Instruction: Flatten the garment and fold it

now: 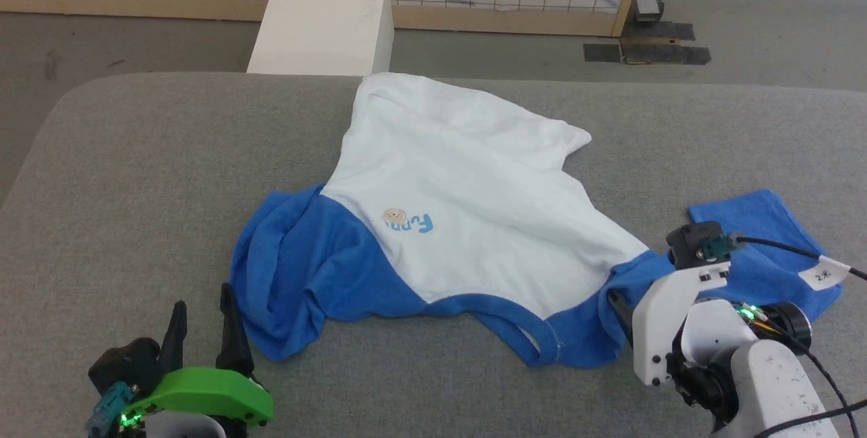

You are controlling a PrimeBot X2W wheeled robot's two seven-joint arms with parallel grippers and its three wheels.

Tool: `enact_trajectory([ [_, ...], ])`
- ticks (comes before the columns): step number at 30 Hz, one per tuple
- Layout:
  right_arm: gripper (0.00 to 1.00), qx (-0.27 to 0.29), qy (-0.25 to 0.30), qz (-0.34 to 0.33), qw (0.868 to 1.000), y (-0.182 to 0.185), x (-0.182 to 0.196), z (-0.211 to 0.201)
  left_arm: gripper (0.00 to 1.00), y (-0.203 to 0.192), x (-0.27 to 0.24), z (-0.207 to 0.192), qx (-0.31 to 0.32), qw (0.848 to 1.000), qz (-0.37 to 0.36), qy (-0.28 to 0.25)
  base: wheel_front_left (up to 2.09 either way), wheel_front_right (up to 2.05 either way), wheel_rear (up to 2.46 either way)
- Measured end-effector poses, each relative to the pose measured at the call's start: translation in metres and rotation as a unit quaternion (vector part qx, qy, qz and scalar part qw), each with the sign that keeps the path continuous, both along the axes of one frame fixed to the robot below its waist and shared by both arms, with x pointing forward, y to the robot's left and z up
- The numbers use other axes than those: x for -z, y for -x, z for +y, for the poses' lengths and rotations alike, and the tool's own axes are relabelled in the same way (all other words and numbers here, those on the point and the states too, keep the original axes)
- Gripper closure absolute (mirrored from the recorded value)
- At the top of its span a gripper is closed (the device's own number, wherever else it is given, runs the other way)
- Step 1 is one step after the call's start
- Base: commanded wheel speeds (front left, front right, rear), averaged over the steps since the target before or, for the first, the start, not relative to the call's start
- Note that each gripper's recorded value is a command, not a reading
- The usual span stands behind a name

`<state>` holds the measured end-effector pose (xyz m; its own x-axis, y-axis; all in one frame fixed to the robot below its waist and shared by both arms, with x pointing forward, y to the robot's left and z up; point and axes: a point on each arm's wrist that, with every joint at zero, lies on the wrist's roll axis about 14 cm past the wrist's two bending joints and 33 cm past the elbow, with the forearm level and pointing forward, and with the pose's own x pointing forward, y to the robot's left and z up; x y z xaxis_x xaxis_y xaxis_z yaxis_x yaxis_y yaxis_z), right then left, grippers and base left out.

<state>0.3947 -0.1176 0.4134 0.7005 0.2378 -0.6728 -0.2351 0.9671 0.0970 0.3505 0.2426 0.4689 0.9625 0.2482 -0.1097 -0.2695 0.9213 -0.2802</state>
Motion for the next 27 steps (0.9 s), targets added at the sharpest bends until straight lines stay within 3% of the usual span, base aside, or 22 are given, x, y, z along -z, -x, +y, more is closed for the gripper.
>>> enact_trajectory([
  [1, 0.00, -0.003, 0.004, 0.007, 1.000, 0.000, 0.002, 0.001, 0.00, 0.001, 0.001, 0.001, -0.001, 1.000, 0.002, 0.001, 0.00, 0.00, 0.00],
  [2, 0.60, -0.007, 0.007, 0.016, 1.000, 0.000, 0.004, 0.002, 0.00, 0.001, 0.003, 0.001, -0.003, 1.000, 0.005, 0.001, 0.00, 0.00, 0.00],
  [3, 0.88, -0.008, 0.008, 0.021, 1.000, 0.001, 0.006, 0.003, 0.00, 0.002, 0.005, 0.002, -0.003, 1.000, 0.008, 0.001, 0.00, 0.00, 0.00],
  [4, 1.00, -0.009, 0.008, 0.024, 1.000, 0.001, 0.007, 0.003, 0.00, 0.003, 0.007, 0.002, -0.005, 1.000, 0.011, 0.002, 0.00, 0.00, 0.00],
  [9, 1.00, 0.019, 0.001, 0.019, 1.000, -0.002, 0.003, -0.012, 0.00, 0.003, 0.010, 0.001, -0.004, 1.000, 0.016, 0.006, 0.00, 0.00, 0.00],
  [20, 1.00, 0.183, 0.035, 0.030, 0.982, 0.027, 0.005, -0.121, 0.00, -0.007, 0.013, -0.020, 0.030, 0.999, 0.023, 0.020, 0.00, 0.00, 0.00],
  [21, 0.65, 0.187, 0.032, 0.025, 0.981, 0.027, 0.004, -0.124, 0.00, -0.007, 0.014, -0.021, 0.033, 0.999, 0.025, 0.023, 0.00, 0.00, 0.00],
  [22, 0.00, 0.190, 0.024, 0.023, 0.981, 0.028, 0.004, -0.124, 0.00, -0.006, 0.015, -0.022, 0.035, 0.999, 0.027, 0.025, 0.00, 0.00, 0.00],
  [25, 0.00, 0.208, -0.016, -0.005, 0.978, 0.024, -0.003, -0.125, 0.00, -0.006, 0.018, -0.025, 0.040, 0.998, 0.035, 0.028, 0.00, 0.00, 0.00],
  [27, 0.00, 0.238, -0.043, -0.047, 0.969, 0.020, -0.016, -0.138, 0.00, -0.005, 0.019, -0.026, 0.043, 0.998, 0.042, 0.030, 0.00, 0.00, 0.00],
])
